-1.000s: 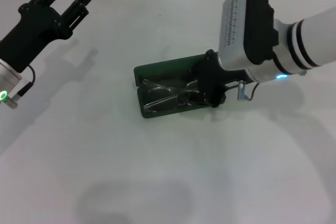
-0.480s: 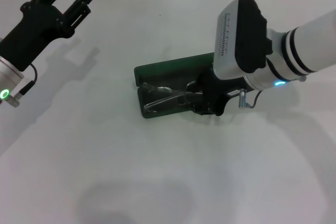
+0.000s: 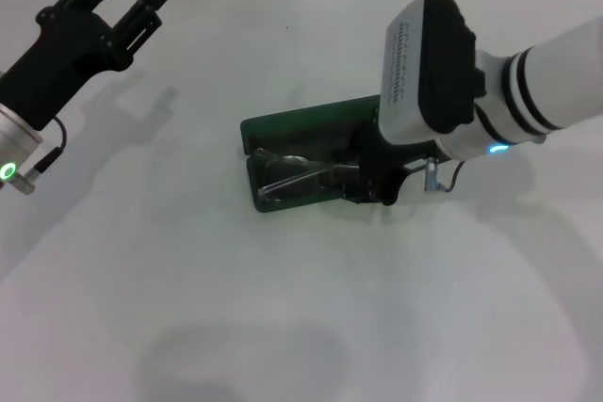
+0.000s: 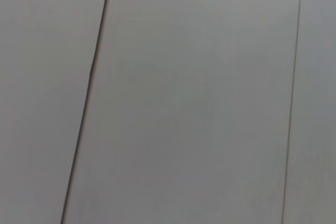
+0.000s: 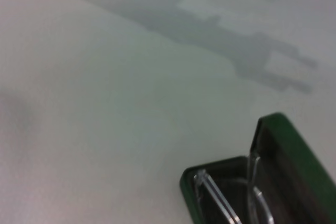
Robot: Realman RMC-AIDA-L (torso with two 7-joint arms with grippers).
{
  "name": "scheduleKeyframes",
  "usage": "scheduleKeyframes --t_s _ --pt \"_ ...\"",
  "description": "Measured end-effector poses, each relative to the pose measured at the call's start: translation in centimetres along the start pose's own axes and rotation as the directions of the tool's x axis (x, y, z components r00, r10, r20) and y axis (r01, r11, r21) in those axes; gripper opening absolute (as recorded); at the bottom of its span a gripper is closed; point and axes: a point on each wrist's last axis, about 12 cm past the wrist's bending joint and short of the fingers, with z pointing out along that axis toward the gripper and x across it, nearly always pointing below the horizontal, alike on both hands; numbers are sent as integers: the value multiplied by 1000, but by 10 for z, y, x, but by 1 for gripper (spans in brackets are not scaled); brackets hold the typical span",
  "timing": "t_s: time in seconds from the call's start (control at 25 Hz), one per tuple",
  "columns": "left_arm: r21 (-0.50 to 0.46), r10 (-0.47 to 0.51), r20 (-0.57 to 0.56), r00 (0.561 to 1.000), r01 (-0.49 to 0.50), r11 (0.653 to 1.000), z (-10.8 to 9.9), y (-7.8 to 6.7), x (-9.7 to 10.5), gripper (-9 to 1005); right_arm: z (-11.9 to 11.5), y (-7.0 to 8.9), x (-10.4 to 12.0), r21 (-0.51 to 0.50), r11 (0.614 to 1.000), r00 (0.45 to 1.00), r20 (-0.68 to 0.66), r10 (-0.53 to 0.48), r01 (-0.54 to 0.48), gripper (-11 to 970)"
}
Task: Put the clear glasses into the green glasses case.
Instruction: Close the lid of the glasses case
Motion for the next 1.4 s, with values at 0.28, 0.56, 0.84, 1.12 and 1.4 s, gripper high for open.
scheduleKeyframes --t_s 0.28,0.56,0.84,1.12,1.4 --pt "5 0 3 1000 0 1000 2 -1 0 646 12 4 2 -22 1000 999 -34 -17 16 388" --pt "2 -6 4 1000 6 1000 -3 -1 1 644 3 8 -4 5 999 999 11 -34 34 391" --pt "-8 -4 0 1000 4 1000 -7 -1 3 643 -38 20 13 85 996 992 125 -13 3 394" --pt "-89 56 64 996 -50 995 -10 -8 11 640 -57 20 58 175 968 924 367 104 -179 397" --pt "-168 134 135 982 -110 980 -5 -23 18 632 -77 -1 117 152 878 702 668 248 -455 400"
